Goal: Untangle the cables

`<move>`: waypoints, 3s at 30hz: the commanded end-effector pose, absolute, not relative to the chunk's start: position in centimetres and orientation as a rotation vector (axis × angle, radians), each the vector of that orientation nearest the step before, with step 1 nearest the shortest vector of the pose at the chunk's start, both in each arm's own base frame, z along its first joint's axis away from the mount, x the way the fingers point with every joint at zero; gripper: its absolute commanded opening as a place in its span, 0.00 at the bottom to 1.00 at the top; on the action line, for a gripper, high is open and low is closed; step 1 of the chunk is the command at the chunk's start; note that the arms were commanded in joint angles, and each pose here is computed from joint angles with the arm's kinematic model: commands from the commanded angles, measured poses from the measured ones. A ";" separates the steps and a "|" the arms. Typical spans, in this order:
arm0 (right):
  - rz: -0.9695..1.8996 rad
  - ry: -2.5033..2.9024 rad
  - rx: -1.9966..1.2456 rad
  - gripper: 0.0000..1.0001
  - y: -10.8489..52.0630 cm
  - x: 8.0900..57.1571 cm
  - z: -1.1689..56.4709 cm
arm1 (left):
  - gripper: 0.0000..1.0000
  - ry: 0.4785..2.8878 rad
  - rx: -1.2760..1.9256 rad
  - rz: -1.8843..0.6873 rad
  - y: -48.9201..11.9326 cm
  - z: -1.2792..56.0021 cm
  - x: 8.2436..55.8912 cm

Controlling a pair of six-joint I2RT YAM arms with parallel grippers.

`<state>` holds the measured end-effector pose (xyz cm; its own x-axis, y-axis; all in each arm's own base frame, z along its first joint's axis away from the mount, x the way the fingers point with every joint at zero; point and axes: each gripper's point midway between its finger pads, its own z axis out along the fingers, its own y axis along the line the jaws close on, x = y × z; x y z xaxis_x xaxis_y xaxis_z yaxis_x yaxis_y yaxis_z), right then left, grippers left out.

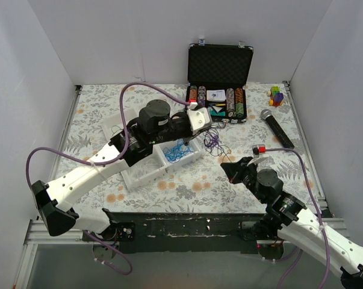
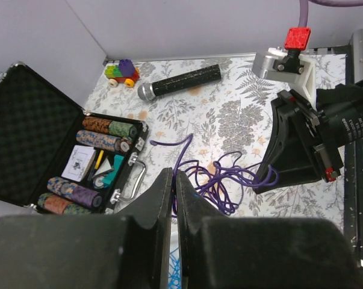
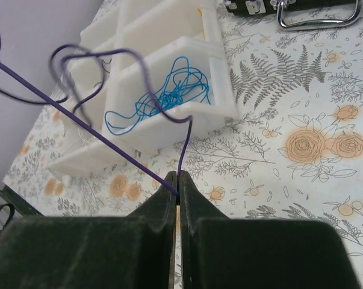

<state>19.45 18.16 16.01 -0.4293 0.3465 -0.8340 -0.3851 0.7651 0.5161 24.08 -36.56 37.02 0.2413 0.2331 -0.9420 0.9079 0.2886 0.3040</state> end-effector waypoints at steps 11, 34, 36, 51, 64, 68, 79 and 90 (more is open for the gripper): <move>0.447 2.180 0.142 0.01 14.2 19.5 8.6 | 0.00 0.684 0.550 0.211 -20.8 63.2 27.8; 0.844 1.718 -0.265 0.08 19.1 18.2 23.1 | 0.09 1.165 1.229 -0.789 -33.0 39.1 20.1; 0.829 1.690 -0.243 0.03 18.4 18.2 24.1 | 0.09 1.182 1.297 -0.798 -33.2 35.5 19.8; 0.502 1.851 0.003 0.31 13.1 20.5 20.3 | 0.07 1.235 1.682 -0.783 -38.2 15.2 20.6; 0.459 1.855 -0.031 0.38 13.2 21.0 19.6 | 0.13 1.325 1.666 -0.623 -39.6 9.4 24.4; 0.456 1.882 -0.059 0.44 13.9 21.2 18.5 | 0.29 1.373 1.575 -0.588 -38.3 9.7 24.5; 0.503 1.909 -0.073 0.46 15.0 21.8 17.3 | 0.47 1.499 1.404 -0.530 -37.9 8.6 26.8; 0.514 1.945 -0.076 0.46 15.0 22.4 15.4 | 0.33 1.609 1.431 -0.631 -38.9 6.5 27.7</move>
<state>21.84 14.27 14.49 -0.4524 0.1525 -0.8787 -0.2527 0.9230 0.2903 27.34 -39.05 6.62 0.0771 0.5190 -0.8513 0.9566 0.2020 0.2098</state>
